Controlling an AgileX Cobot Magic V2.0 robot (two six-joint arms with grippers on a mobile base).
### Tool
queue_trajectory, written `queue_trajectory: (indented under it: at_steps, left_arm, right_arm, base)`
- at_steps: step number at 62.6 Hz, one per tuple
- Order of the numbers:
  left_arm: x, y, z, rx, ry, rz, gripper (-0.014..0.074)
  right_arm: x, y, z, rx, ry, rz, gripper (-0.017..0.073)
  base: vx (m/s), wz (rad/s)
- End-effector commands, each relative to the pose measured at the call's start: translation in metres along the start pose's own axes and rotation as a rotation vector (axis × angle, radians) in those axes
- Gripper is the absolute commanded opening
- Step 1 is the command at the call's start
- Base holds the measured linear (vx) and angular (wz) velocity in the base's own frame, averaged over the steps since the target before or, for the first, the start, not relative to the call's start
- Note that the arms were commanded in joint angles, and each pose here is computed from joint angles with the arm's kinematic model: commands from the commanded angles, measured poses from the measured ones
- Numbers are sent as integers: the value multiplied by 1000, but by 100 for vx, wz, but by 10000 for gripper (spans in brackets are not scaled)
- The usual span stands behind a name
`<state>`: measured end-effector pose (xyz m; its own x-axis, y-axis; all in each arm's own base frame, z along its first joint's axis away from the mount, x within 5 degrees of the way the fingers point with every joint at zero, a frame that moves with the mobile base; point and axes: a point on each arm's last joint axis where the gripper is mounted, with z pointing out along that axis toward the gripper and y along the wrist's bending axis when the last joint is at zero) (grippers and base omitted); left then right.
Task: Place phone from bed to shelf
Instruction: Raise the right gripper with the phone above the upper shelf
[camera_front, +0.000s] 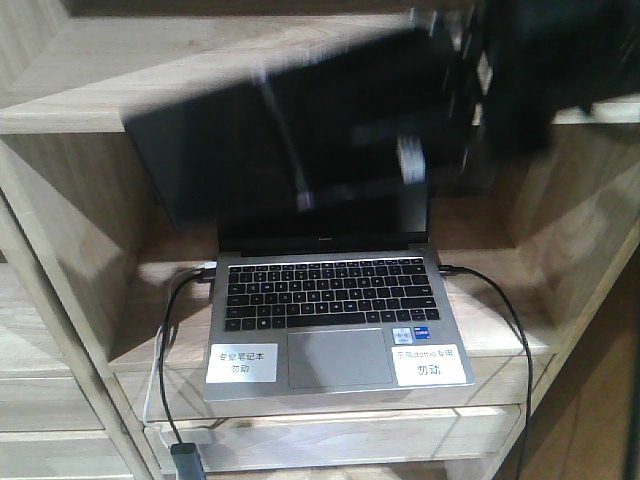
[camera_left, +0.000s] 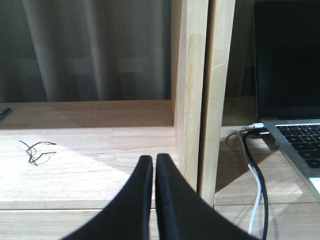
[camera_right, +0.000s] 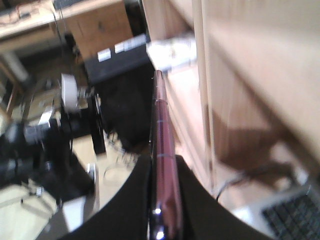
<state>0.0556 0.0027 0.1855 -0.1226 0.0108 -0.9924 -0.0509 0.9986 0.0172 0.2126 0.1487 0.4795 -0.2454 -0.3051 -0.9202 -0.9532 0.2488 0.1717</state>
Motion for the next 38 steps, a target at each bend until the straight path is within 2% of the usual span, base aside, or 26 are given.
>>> queue_trajectory:
  at_steps: [1, 12, 19, 28, 38]
  left_arm:
    - [-4, 0, 0, -3, -71, -9, 1]
    - [-4, 0, 0, -3, -71, -9, 1]
    - [-4, 0, 0, -3, -71, -9, 1]
    - [-4, 0, 0, -3, -71, -9, 1]
    - [-4, 0, 0, -3, -71, -9, 1]
  right_arm:
    - [-32, 11, -14, 16, -151, -36, -2]
    - [-54, -5, -11, 63, -221, -54, -2]
    - [-65, -23, -3, 75, -269, -50, -2]
    - [-74, -51, 13, 83, -322, -22, -2]
    - [-76, -89, 38, 101, -388, 36, -2]
  base:
    - [0, 0]
    - [0, 0]
    - [0, 0]
    - [0, 0]
    - [0, 0]
